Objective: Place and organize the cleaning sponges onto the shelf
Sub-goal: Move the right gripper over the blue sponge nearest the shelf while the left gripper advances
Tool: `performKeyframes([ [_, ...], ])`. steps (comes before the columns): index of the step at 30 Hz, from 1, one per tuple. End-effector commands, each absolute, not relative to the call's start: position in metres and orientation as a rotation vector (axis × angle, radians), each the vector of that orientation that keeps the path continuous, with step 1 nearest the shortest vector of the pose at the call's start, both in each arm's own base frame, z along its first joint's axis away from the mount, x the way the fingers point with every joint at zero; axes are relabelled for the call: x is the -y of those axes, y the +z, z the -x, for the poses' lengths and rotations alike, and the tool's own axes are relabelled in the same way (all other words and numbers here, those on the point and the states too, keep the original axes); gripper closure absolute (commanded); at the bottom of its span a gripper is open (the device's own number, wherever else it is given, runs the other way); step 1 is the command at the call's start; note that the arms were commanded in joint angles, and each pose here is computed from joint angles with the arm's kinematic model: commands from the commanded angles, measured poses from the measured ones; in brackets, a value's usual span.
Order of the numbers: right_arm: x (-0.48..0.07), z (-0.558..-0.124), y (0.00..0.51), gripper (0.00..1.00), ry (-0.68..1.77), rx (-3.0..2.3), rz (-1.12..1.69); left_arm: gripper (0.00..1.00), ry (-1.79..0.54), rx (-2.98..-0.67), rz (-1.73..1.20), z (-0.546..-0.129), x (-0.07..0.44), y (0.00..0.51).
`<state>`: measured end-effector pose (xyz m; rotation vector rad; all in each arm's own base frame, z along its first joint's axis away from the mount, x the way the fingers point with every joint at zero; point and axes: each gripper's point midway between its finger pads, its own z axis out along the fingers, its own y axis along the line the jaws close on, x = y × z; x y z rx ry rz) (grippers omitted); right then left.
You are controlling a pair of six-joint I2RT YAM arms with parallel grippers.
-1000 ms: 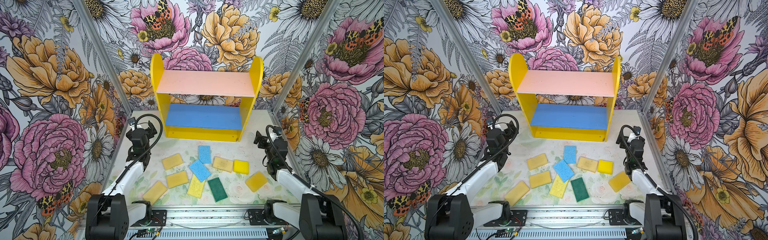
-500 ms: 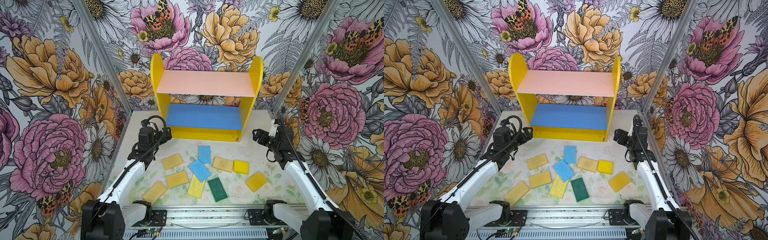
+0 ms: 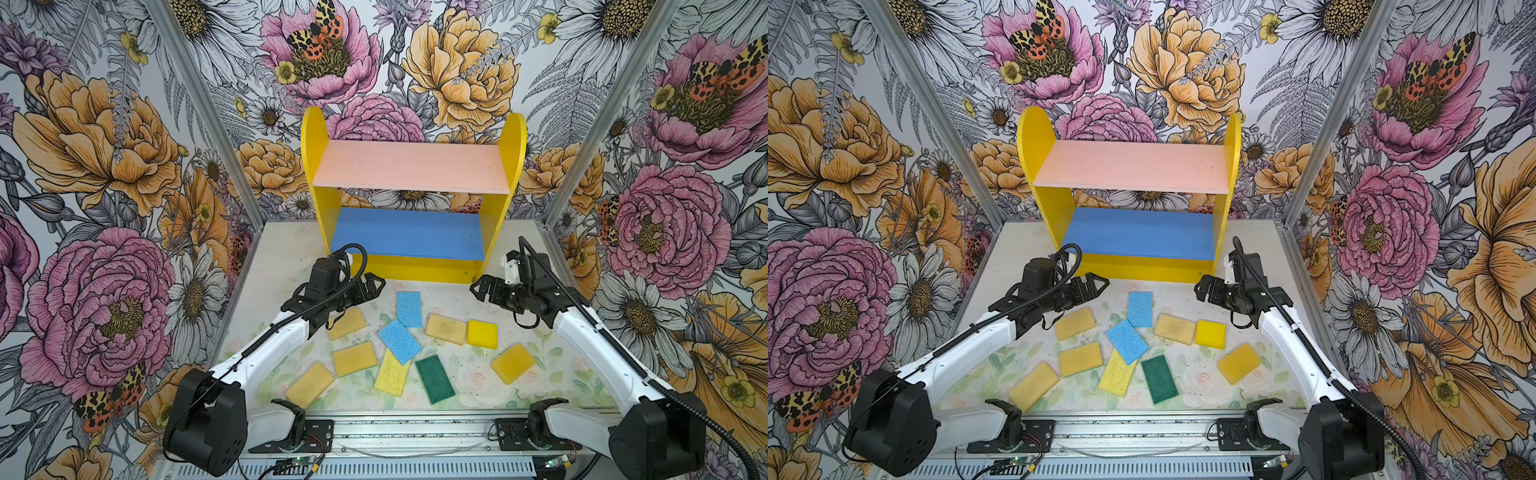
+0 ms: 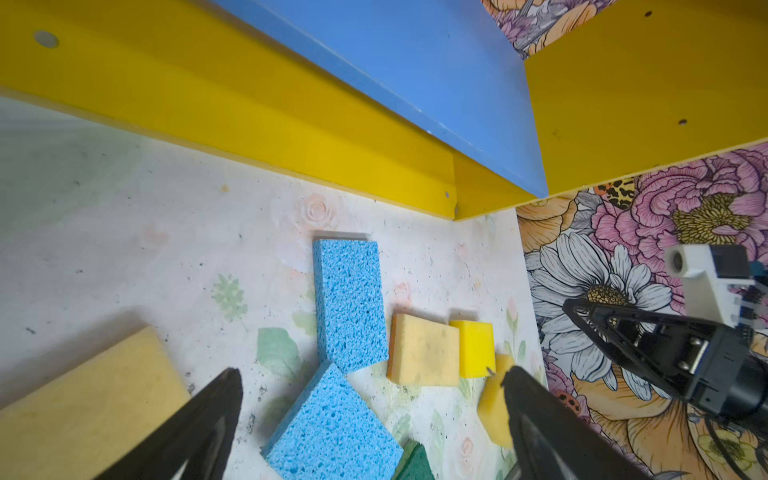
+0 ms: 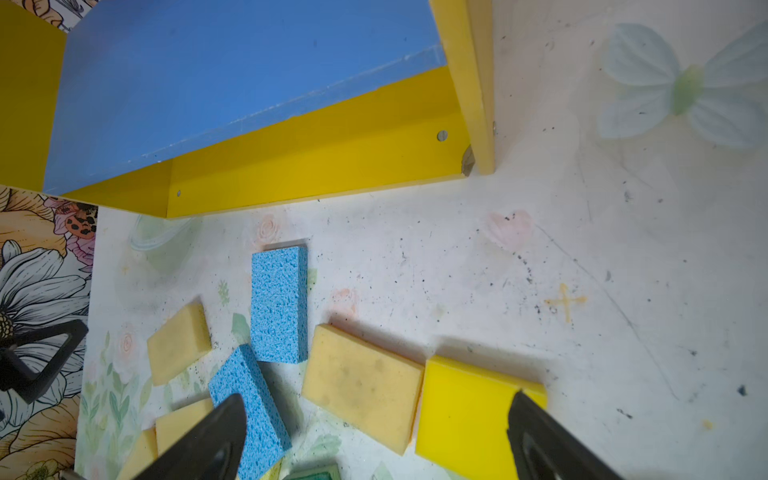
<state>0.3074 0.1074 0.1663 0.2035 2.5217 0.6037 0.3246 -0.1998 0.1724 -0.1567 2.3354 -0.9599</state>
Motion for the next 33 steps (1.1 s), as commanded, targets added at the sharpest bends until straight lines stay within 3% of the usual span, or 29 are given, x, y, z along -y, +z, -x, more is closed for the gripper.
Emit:
performKeyframes([
  [1, -0.121, -0.308, 0.167, 0.01, 0.622, -2.550, -0.168, 0.01, -1.002, -2.357, 0.131, -0.317, 0.211, 0.174],
  [9, -0.152, -0.313, 0.160, 0.03, 0.570, -2.590, 0.007, 0.01, -1.015, -2.382, 0.128, -0.293, 0.208, 0.162],
  [33, -0.244, -0.315, 0.144, 0.09, 0.661, -2.558, 0.094, 0.01, -1.030, -2.368, 0.189, -0.262, 0.175, 0.161],
])
